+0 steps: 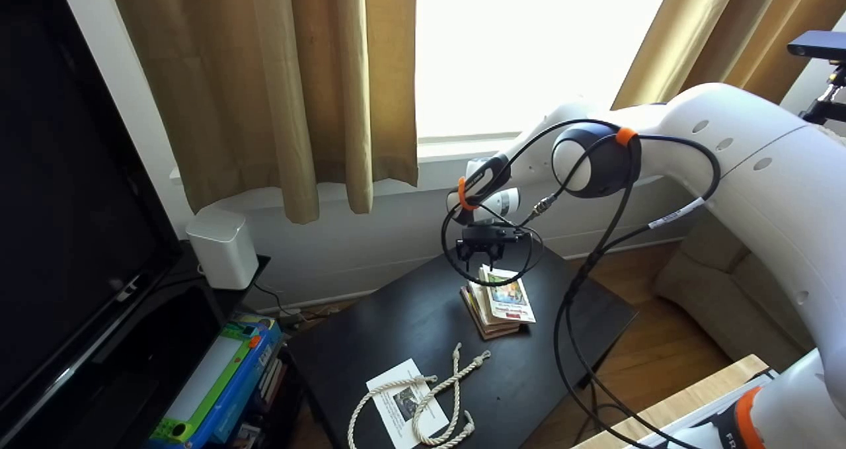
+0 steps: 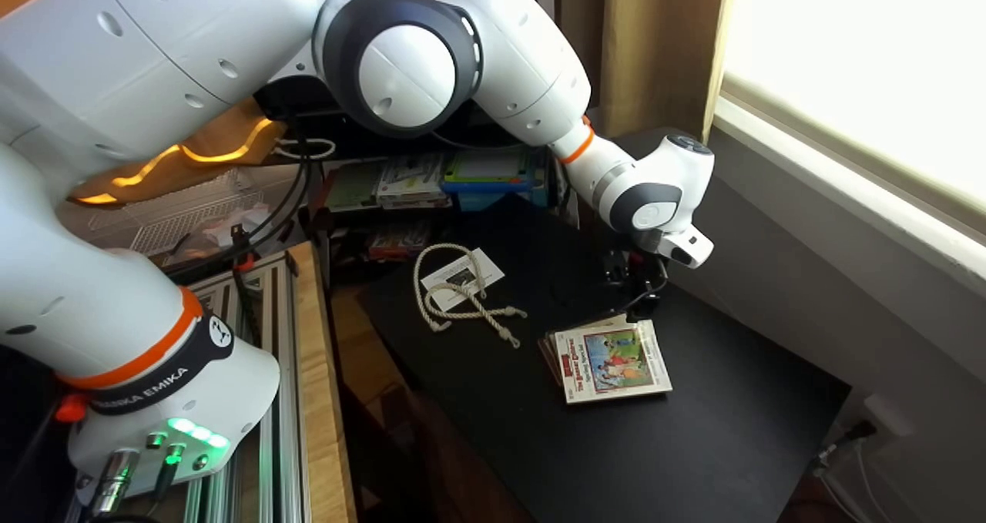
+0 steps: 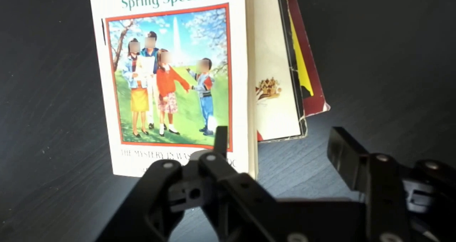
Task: Place both books, which are on the right, on the one to the left
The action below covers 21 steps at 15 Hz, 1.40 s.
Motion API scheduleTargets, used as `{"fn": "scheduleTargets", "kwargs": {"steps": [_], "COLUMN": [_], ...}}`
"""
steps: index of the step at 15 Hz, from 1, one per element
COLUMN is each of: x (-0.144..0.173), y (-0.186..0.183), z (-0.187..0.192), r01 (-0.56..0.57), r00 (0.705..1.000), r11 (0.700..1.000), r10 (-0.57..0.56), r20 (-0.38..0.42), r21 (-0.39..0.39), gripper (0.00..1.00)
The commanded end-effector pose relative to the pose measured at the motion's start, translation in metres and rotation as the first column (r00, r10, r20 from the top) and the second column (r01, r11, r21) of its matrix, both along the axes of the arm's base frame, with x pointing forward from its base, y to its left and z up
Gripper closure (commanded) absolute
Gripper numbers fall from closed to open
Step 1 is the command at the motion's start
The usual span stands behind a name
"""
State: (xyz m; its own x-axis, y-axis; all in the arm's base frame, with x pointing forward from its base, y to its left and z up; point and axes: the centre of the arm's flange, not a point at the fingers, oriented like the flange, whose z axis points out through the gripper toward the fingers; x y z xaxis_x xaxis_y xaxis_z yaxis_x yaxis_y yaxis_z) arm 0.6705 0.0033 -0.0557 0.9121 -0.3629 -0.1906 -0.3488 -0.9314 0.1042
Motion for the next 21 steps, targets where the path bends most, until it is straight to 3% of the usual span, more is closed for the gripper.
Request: {"fn": "scheduleTargets", "kwargs": {"steps": [1,6,13,18,21], "x": [0.001,-0.008,-0.048,-0.086,-0.112], "y": [0.002,-0.011,-0.041,-0.059,-0.069], "z": [-0.001,0.037,0.111,0.150,0.168], "r01": [0.022,0.029,0.063,0.057,0.077], "r00": [1.000,0.999,0.989,0.992,0.986], "r11": [1.000,0.998,0.991,0.997,0.997], "r10": [-0.022,-0.032,-0.077,-0.063,-0.080], "r20": [0.019,0.041,0.125,0.110,0.143], "r21": [0.011,0.054,0.116,0.054,0.027], "gripper": [0.00,0.00,0.00,0.00,0.00]}}
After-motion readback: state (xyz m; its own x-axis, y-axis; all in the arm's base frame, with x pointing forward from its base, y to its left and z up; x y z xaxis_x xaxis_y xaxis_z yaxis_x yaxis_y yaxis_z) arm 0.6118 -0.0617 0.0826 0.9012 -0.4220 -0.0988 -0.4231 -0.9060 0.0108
